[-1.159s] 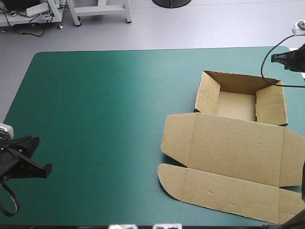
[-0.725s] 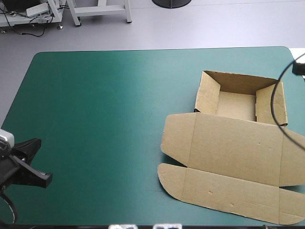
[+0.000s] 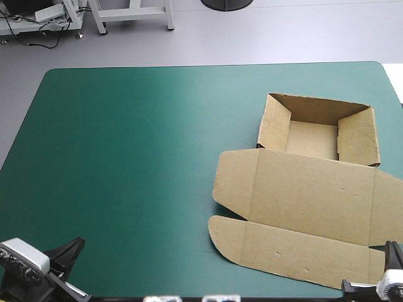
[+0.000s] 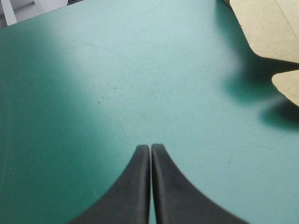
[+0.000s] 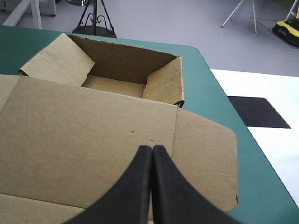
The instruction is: Fold the box
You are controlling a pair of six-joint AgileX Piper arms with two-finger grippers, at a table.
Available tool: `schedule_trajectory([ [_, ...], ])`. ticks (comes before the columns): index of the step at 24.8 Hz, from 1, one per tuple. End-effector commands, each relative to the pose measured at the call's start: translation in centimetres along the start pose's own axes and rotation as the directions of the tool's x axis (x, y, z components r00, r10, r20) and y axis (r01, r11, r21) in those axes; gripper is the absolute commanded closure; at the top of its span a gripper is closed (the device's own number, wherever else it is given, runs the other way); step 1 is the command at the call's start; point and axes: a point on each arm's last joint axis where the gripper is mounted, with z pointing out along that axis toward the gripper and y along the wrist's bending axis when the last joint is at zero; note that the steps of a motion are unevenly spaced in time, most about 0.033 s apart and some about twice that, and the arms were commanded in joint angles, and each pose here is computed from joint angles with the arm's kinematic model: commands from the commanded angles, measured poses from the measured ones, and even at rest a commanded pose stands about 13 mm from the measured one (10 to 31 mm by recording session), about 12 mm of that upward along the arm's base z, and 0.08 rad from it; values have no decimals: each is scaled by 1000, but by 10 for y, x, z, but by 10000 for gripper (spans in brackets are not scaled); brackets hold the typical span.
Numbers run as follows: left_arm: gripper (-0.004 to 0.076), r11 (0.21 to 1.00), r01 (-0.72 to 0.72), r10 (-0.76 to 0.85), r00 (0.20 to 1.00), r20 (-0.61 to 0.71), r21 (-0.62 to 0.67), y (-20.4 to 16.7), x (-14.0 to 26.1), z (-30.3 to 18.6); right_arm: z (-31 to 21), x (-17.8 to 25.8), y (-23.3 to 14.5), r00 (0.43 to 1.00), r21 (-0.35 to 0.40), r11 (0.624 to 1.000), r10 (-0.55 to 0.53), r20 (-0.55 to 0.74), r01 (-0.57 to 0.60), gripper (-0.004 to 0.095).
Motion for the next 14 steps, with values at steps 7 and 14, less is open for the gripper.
schedule_trajectory([
  [7, 729, 999, 9, -9, 1000, 19, 32, 0, 7, 22, 41, 20, -1, 999, -17, 1000, 9, -43, -10, 928],
  [14, 729, 999, 1, -2, 1000, 31, 45, -1, 13, 32, 61, 37, 3, 996, -54, 997, 58, -64, -61, 927],
])
